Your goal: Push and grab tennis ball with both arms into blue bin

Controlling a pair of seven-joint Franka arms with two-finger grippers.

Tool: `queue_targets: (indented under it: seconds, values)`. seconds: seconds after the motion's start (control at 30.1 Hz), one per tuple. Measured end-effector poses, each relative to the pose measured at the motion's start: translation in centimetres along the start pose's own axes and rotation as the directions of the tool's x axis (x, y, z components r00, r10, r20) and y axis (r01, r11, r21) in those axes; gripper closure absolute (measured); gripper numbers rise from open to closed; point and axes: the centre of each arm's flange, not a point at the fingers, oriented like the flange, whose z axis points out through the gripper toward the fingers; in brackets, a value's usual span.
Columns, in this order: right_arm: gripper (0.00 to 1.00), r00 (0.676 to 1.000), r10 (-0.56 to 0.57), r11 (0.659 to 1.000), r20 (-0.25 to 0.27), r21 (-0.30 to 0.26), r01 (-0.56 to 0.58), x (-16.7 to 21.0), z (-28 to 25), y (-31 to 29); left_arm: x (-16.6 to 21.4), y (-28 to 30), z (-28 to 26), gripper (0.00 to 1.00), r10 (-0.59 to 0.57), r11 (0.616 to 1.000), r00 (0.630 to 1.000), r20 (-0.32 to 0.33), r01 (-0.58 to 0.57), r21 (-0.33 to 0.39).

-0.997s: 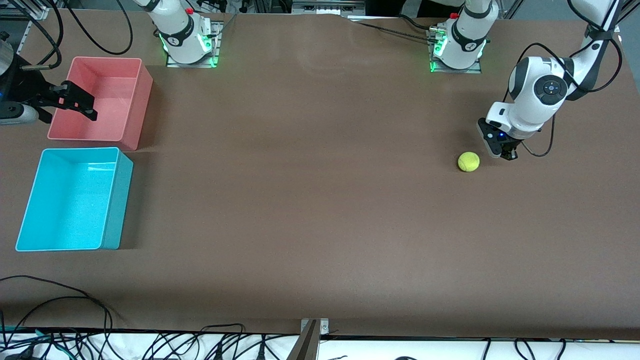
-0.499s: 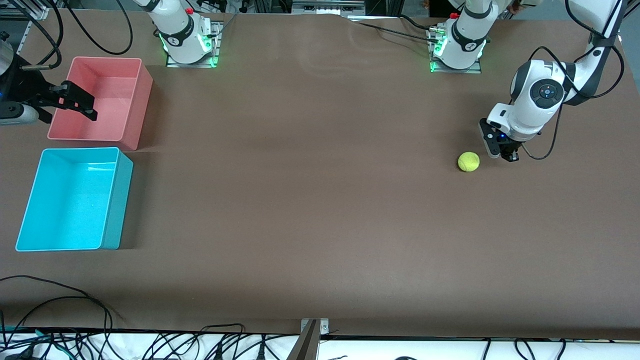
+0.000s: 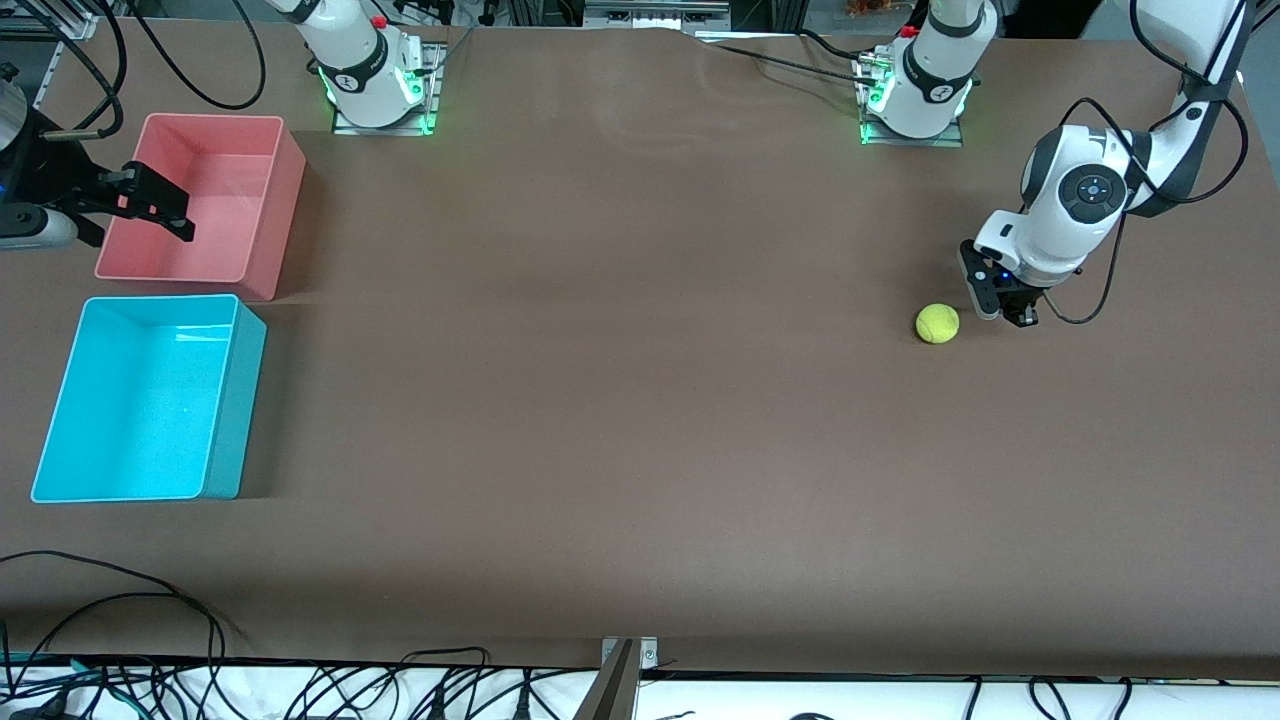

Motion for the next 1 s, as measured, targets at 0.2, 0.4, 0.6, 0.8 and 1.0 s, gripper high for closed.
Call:
queue_targets:
  seconds: [0.2,0.4,0.6,0.8,1.0]
  values:
    - [0.0,1.0,0.0,1.0,0.0,0.0,0.0,0.0,0.0,0.0,0.1,-0.1,0.0,0.99,0.001,1.0,1.0,-0.006,-0.001,0.009]
    - [0.0,1.0,0.0,1.0,0.0,0.0,0.0,0.0,0.0,0.0,0.2,-0.1,0.4,0.99,0.003,1.0,1.0,-0.011,-0.003,0.009]
    - [0.0,1.0,0.0,1.0,0.001,0.0,0.0,0.0,0.0,0.0,0.3,0.0,0.7,0.99,0.004,1.0,1.0,-0.012,-0.004,0.006]
    - [0.0,1.0,0.0,1.0,0.001,0.0,0.0,0.0,0.0,0.0,0.5,-0.1,0.8,0.99,0.006,1.0,1.0,-0.021,-0.005,0.016]
    - [0.0,1.0,0.0,1.0,0.01,0.0,0.0,-0.1,0.1,0.0,0.6,-0.1,1.1,0.99,0.007,1.0,1.0,-0.023,-0.006,0.016]
